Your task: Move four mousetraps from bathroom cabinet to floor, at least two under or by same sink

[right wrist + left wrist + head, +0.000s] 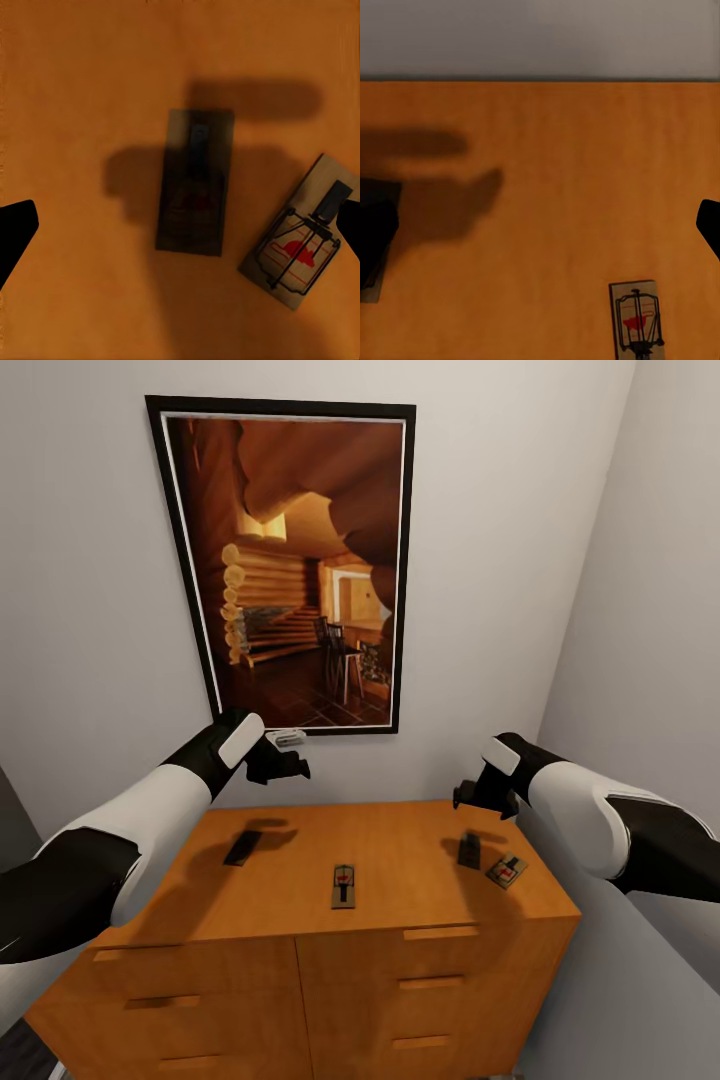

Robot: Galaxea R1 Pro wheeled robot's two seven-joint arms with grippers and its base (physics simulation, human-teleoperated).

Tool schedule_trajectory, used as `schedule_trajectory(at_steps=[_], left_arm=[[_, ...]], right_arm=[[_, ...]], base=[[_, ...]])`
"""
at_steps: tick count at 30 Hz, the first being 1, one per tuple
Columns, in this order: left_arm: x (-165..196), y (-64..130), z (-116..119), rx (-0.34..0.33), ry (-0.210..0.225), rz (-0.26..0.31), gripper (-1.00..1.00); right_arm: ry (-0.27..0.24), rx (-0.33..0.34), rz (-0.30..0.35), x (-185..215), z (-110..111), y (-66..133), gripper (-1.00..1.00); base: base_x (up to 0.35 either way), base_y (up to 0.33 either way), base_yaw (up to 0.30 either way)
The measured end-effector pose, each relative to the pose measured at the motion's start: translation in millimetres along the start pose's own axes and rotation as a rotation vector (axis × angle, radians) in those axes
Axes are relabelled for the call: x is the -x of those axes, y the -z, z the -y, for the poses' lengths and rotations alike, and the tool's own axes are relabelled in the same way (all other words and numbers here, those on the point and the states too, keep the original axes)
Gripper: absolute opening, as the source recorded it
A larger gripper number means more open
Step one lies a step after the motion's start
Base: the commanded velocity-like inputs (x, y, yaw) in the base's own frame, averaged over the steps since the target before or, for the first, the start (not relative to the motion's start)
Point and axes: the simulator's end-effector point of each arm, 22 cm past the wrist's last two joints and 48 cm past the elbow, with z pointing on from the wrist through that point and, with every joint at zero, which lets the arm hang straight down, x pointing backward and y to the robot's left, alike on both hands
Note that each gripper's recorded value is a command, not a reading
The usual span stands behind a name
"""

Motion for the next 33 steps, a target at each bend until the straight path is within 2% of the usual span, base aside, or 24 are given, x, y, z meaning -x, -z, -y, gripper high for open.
schedule_trajectory(at_steps=[15, 33], left_arm=[[1.0, 0.8, 0.8, -0.001, -0.002, 0.003, 1.00], [1.2, 1.0, 1.3, -0.002, -0.002, 0.004, 1.00]], right_arm=[[0.000, 0.010, -0.004, -2.9, -1.0, -2.8, 1.00], [-0.002, 0.015, -0.009, -5.7, 0.1, -5.5, 1.00]], base=[[0.009, -0.008, 0.000], [0.145, -0.134, 0.000]])
